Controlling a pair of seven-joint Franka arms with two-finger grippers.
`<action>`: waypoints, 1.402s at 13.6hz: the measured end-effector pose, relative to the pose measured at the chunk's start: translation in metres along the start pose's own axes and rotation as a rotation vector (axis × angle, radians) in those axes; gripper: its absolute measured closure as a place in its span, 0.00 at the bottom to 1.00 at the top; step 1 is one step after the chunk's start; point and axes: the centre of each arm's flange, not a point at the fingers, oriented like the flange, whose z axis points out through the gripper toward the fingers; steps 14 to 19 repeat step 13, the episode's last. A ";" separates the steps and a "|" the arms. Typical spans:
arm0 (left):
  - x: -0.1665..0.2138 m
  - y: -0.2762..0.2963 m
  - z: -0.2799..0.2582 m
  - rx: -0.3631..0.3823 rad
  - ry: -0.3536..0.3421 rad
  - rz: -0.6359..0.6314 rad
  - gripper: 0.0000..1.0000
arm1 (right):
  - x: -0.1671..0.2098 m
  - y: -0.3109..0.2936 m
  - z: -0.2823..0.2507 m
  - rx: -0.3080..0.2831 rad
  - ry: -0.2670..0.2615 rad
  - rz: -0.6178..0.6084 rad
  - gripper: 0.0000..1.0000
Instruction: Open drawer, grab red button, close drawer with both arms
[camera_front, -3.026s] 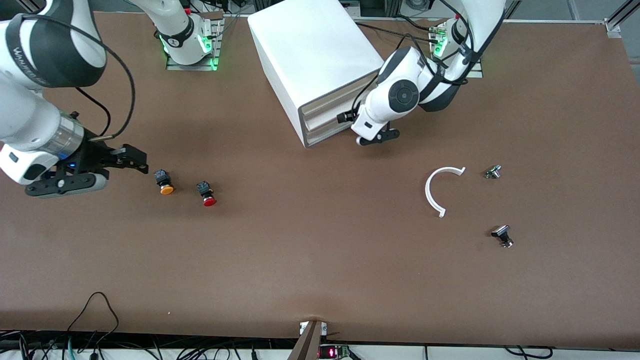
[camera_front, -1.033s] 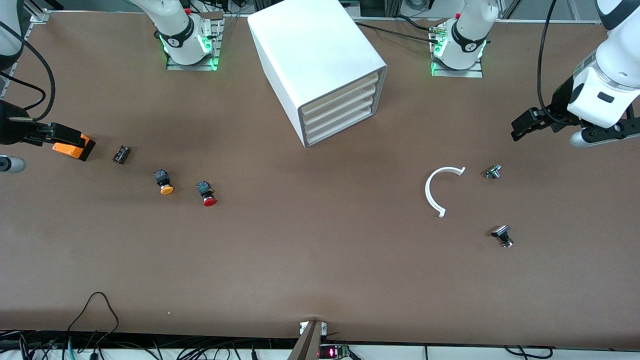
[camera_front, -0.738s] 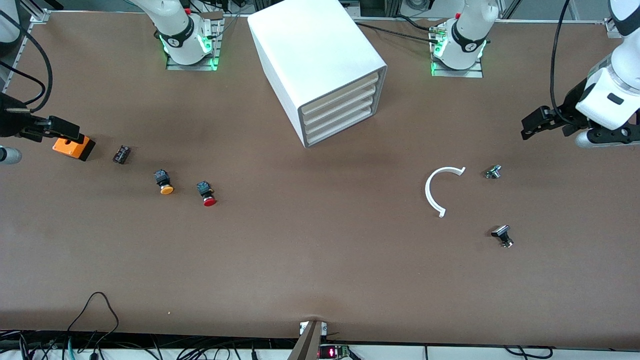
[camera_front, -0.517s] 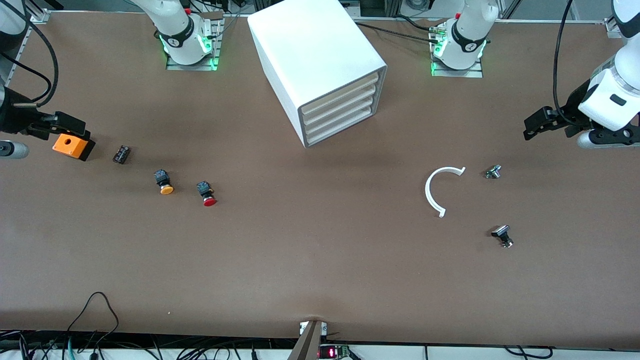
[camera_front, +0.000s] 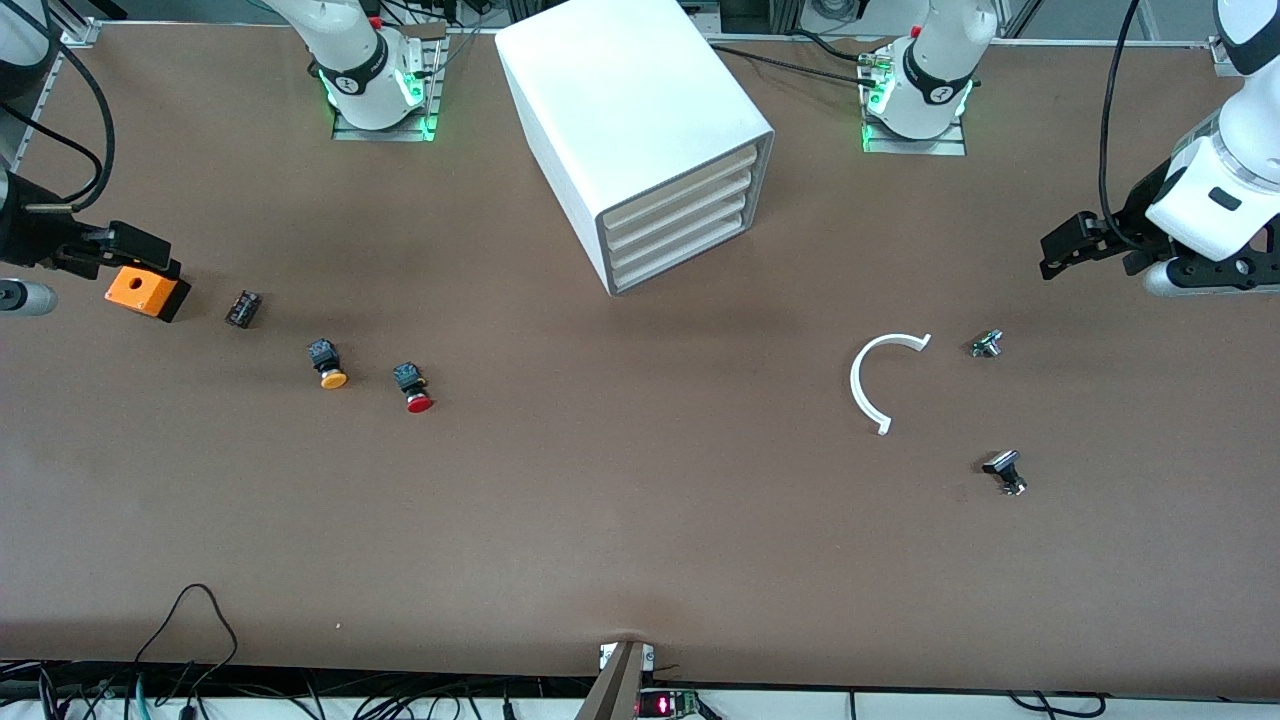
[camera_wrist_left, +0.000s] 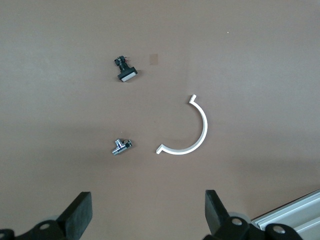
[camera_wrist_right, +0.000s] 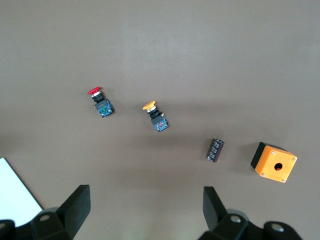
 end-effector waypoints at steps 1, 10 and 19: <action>0.000 0.000 0.000 0.000 0.000 0.000 0.00 | 0.000 -0.002 0.000 0.000 0.000 -0.003 0.00; 0.000 0.000 0.001 0.000 -0.001 0.000 0.00 | 0.001 -0.001 0.000 -0.018 0.005 -0.005 0.00; 0.000 0.000 0.001 0.000 -0.001 0.000 0.00 | 0.001 -0.001 0.000 -0.018 0.006 -0.006 0.00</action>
